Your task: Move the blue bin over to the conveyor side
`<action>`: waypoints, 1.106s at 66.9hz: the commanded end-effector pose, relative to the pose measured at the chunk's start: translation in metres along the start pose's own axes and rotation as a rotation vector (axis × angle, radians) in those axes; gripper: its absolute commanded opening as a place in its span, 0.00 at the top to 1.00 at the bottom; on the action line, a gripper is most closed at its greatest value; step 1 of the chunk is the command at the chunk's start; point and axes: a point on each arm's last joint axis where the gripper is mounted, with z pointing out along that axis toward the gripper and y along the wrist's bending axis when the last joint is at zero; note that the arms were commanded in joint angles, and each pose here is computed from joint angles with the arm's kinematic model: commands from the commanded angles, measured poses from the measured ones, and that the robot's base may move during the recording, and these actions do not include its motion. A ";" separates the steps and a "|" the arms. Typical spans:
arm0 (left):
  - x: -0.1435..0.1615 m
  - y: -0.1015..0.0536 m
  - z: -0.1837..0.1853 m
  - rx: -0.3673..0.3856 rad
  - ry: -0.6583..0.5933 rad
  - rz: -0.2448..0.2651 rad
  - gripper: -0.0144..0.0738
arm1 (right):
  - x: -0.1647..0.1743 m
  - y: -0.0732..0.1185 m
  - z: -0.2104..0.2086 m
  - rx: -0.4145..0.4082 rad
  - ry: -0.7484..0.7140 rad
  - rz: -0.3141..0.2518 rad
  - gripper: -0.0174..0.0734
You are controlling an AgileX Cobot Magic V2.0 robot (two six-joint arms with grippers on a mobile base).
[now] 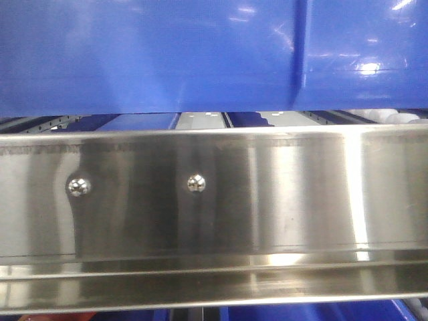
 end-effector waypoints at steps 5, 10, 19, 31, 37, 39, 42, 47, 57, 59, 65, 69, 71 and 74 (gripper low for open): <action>-0.002 -0.002 0.001 0.018 -0.008 -0.014 0.15 | -0.002 -0.001 0.004 0.013 -0.007 -0.004 0.20; -0.002 -0.002 0.001 0.018 -0.008 -0.014 0.15 | -0.002 -0.001 0.004 0.013 -0.007 -0.004 0.20; -0.002 -0.002 0.001 0.016 -0.008 -0.013 0.15 | 0.002 -0.001 0.005 0.014 0.009 -0.004 0.20; -0.002 -0.002 0.001 0.016 -0.008 -0.013 0.15 | 0.012 -0.002 0.011 0.019 0.047 -0.006 0.20; -0.002 -0.002 0.001 0.016 -0.008 -0.013 0.15 | 0.011 -0.002 0.010 0.019 0.042 -0.006 0.20; -0.002 -0.002 0.001 0.016 -0.008 -0.013 0.15 | 0.010 -0.002 0.010 0.019 0.040 -0.006 0.20; -0.002 -0.002 0.001 0.014 -0.008 -0.013 0.15 | 0.011 -0.002 0.010 0.019 0.040 -0.006 0.20; -0.002 -0.002 0.001 0.012 -0.008 -0.012 0.15 | 0.010 -0.002 0.010 0.019 0.042 -0.002 0.20; -0.002 -0.002 0.000 0.012 -0.010 -0.012 0.15 | 0.010 -0.002 0.011 0.020 0.043 0.038 0.20; -0.002 -0.002 0.000 0.012 -0.010 -0.012 0.15 | 0.010 -0.002 0.011 0.020 0.043 0.038 0.20; -0.002 -0.002 0.000 0.012 -0.010 -0.012 0.15 | 0.010 -0.002 0.012 0.020 0.046 0.045 0.20; -0.002 -0.002 0.000 0.012 -0.010 -0.012 0.15 | 0.010 -0.002 0.012 0.020 0.046 0.047 0.20; -0.002 -0.001 0.000 0.010 -0.010 -0.014 0.15 | 0.010 -0.002 0.012 0.020 0.046 0.047 0.20; -0.002 0.001 0.001 0.009 -0.007 -0.020 0.15 | 0.010 -0.002 0.012 0.020 0.046 0.049 0.20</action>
